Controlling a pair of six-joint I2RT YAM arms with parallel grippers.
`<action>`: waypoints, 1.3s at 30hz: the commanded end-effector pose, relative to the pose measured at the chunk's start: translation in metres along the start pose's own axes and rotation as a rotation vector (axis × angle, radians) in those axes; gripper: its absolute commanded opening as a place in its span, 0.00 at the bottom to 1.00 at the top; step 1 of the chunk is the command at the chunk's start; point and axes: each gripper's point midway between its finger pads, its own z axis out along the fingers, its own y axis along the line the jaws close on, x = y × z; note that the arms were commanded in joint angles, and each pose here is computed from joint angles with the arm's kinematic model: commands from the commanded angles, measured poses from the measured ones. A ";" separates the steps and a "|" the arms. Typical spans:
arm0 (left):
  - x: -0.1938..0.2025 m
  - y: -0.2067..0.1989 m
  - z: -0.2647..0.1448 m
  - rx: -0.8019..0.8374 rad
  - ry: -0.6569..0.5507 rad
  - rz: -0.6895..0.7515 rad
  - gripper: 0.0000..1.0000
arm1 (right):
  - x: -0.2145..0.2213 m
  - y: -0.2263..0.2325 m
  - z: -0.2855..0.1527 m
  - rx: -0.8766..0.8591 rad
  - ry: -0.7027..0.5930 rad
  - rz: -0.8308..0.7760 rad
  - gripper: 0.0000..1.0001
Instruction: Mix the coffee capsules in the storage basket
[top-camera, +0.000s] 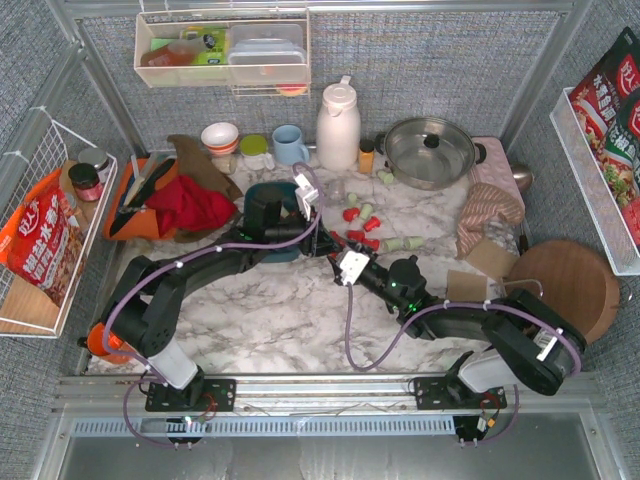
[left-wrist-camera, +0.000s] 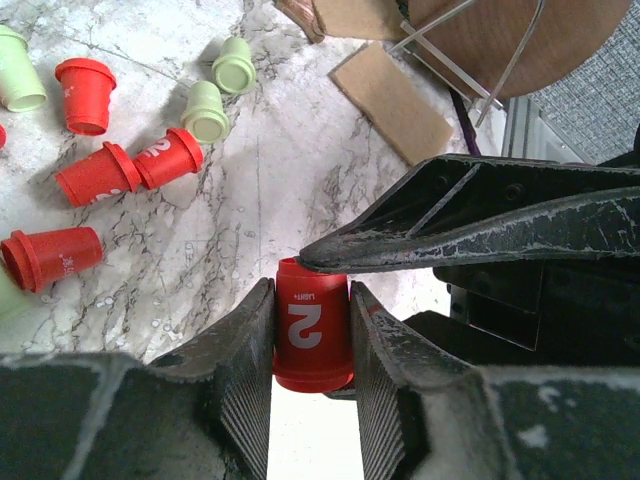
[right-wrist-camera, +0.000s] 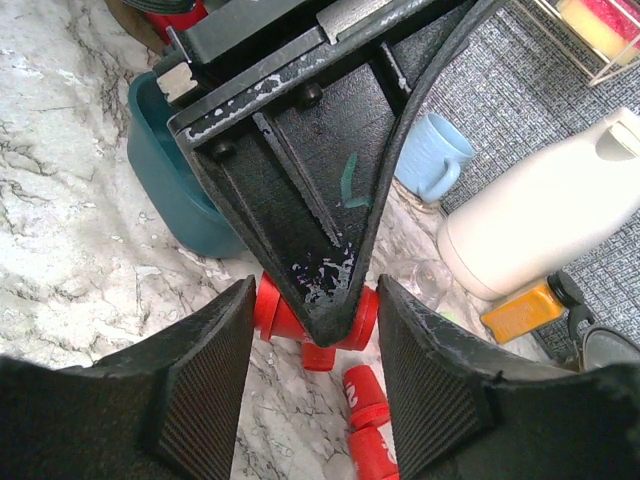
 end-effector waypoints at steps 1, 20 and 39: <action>-0.010 -0.005 -0.001 0.009 -0.031 0.013 0.36 | -0.004 -0.009 0.002 0.033 0.008 0.017 0.59; -0.039 0.170 -0.084 -0.748 -0.224 -0.152 0.46 | 0.082 -0.032 0.000 0.422 0.555 0.689 0.84; -0.036 0.160 -0.130 -0.881 -0.401 -0.072 0.99 | 0.154 -0.022 0.039 0.869 0.640 1.084 0.83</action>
